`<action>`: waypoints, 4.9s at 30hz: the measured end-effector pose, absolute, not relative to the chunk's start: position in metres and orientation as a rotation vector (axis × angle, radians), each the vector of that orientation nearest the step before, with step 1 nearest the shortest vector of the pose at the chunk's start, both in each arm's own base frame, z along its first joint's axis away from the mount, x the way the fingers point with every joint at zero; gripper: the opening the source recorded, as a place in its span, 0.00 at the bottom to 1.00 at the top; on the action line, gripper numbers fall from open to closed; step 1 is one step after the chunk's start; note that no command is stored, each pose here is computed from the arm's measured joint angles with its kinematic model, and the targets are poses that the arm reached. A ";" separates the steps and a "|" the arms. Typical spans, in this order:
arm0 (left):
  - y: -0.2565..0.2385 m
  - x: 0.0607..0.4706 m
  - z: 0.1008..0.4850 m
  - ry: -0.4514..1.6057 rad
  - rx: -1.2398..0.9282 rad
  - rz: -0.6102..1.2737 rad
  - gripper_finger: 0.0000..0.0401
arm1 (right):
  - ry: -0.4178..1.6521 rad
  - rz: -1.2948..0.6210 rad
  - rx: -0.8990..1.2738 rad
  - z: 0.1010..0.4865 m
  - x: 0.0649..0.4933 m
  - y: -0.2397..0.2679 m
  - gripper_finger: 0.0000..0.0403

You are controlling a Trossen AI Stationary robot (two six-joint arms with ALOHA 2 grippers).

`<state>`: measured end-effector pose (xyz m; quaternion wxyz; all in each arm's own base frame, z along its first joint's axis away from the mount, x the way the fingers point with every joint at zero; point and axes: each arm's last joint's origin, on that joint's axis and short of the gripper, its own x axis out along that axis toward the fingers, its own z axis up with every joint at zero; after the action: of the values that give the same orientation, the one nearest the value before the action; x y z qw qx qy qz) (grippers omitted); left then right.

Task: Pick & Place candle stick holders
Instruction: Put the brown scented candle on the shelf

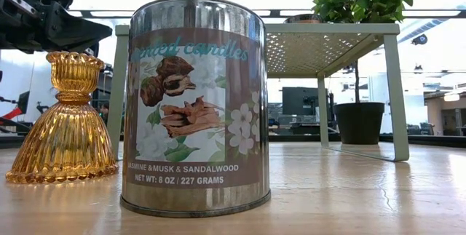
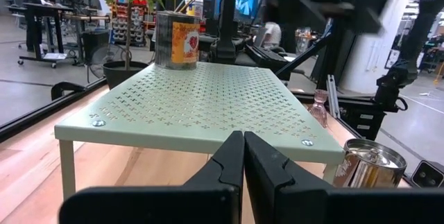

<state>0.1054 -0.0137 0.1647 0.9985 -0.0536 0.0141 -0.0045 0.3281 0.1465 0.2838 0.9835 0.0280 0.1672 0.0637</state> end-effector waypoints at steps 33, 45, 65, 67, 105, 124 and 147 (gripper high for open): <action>-0.014 0.105 0.163 0.041 -0.105 -0.007 0.03 | 0.798 0.154 0.013 0.199 0.395 0.225 0.77; -0.014 0.105 0.163 0.047 -0.104 -0.008 0.03 | 0.833 0.139 0.000 0.192 0.392 0.222 0.58; -0.014 0.105 0.163 0.047 -0.104 -0.008 0.03 | 0.822 0.171 0.021 0.202 0.390 0.222 0.55; -0.014 0.105 0.163 0.048 -0.104 -0.008 0.03 | 0.829 0.169 0.020 0.201 0.389 0.222 0.54; -0.014 0.105 0.163 0.048 -0.104 -0.007 0.03 | 0.807 0.161 0.032 0.184 0.388 0.216 0.24; -0.014 0.105 0.163 0.048 -0.104 -0.008 0.03 | 0.808 0.176 -0.001 0.188 0.388 0.217 0.07; -0.014 0.105 0.163 0.048 -0.104 -0.008 0.03 | 0.802 0.187 -0.012 0.198 0.390 0.218 0.07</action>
<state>0.1053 -0.0137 0.1627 0.9984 -0.0519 0.0242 -0.0040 0.3900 0.2181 0.1977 0.9164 -0.0059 0.3898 0.0910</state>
